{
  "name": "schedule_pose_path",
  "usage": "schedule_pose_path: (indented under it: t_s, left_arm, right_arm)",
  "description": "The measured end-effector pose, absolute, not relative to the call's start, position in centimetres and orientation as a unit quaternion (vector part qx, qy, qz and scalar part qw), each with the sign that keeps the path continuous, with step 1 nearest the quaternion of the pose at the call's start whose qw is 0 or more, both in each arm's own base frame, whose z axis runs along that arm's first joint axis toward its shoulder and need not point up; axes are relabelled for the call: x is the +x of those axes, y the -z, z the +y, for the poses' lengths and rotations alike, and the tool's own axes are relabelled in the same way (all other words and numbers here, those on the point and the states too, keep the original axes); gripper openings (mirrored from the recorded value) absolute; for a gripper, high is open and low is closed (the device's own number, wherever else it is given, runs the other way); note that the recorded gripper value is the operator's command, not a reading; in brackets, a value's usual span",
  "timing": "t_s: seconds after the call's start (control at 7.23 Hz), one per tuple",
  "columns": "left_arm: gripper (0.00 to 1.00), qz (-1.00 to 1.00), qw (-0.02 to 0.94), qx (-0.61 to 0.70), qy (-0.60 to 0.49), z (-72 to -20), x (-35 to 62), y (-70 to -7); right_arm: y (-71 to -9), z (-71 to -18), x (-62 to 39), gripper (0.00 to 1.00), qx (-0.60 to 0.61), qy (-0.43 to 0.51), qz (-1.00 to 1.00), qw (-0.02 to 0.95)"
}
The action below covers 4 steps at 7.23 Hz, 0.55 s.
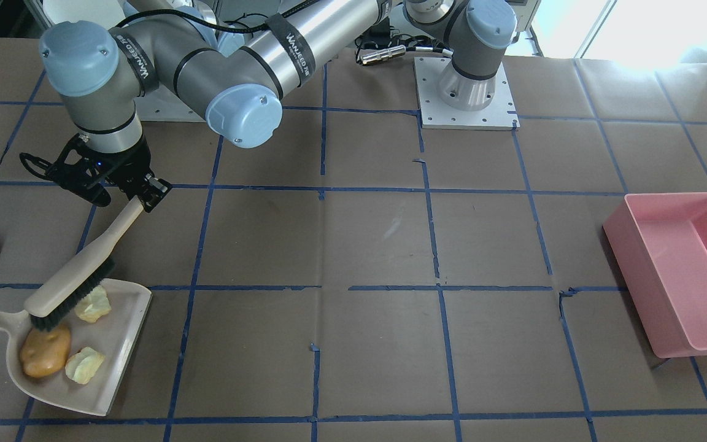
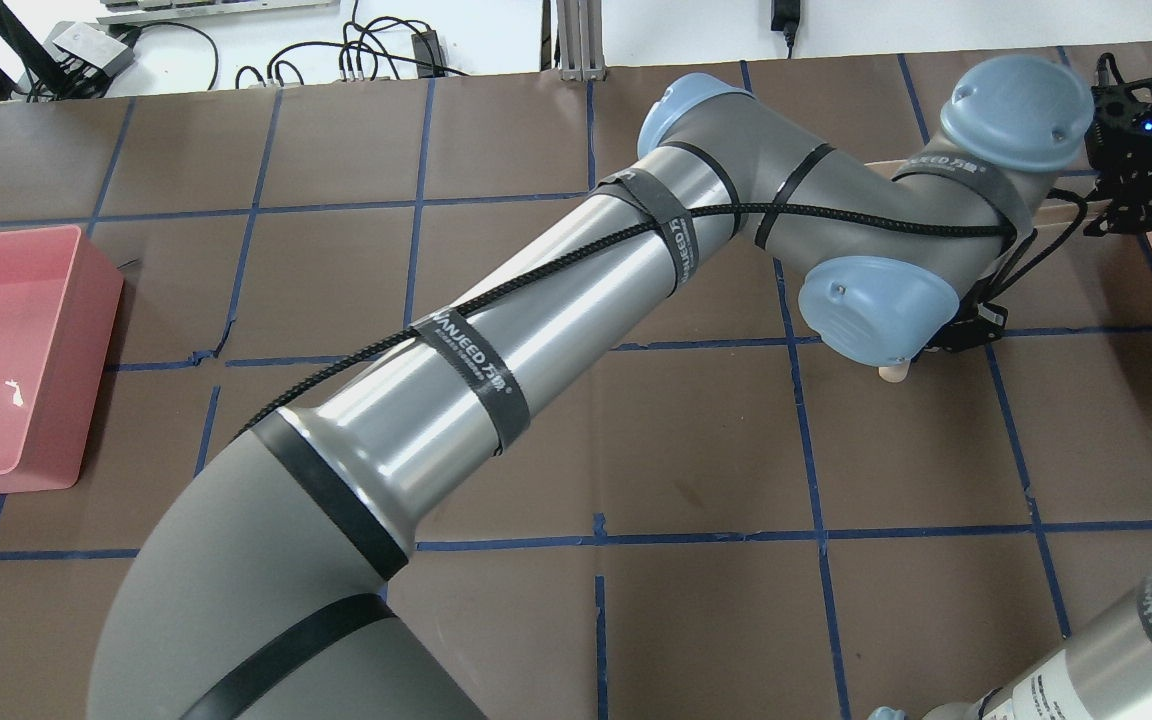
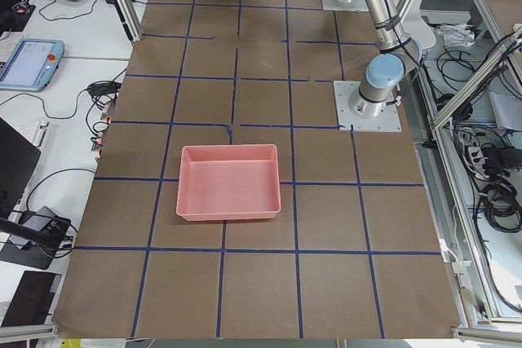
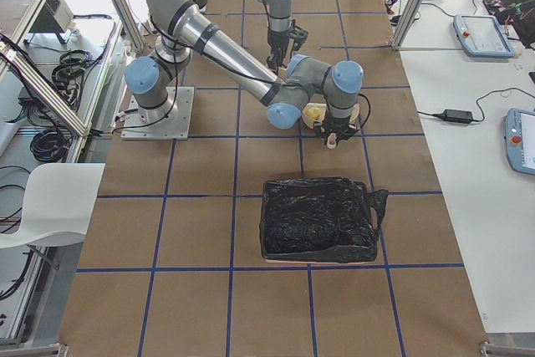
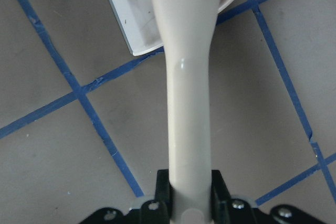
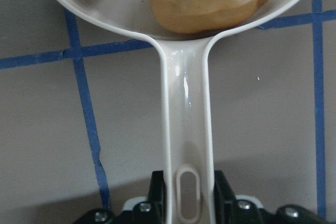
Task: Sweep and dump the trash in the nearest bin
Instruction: 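Sweep the potato and cubes into the dustpan with the left gripper's brush, then lift the loaded dustpan with the right gripper while the left gripper withdraws the brush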
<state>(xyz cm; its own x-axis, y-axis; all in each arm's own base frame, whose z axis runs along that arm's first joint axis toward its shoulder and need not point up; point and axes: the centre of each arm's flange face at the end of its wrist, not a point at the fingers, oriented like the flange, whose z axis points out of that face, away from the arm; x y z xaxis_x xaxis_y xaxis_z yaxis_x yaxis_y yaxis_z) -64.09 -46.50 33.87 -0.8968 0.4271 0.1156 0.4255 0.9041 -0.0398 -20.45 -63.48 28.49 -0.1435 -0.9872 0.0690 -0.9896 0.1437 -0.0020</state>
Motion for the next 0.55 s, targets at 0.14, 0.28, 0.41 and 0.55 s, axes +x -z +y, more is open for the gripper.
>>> schedule_pose_path:
  t_s: [0.14,0.28,0.41,0.55]
  left_arm:
    - [0.00,-0.978,0.049,-0.202,0.006,-46.9,-60.9,-35.4]
    - [0.00,-0.983,0.041,-0.177,0.018,-47.2,-56.4,-36.6]
    - [0.00,-0.987,0.036,-0.154,0.028,-46.5,-51.7,-37.6]
    - [0.00,-0.990,0.031,-0.133,0.040,-44.8,-47.5,-37.8]
  right_arm:
    - [-28.5,-63.4,-20.8,0.00,0.647,-0.034,-0.761,0.022]
    - [-28.5,-63.1,-21.6,0.00,0.639,-0.045,-0.768,0.017]
    - [-28.5,-62.7,-22.9,0.00,0.629,-0.056,-0.775,0.013]
    - [-28.9,-62.2,-24.3,0.00,0.619,-0.064,-0.783,0.012]
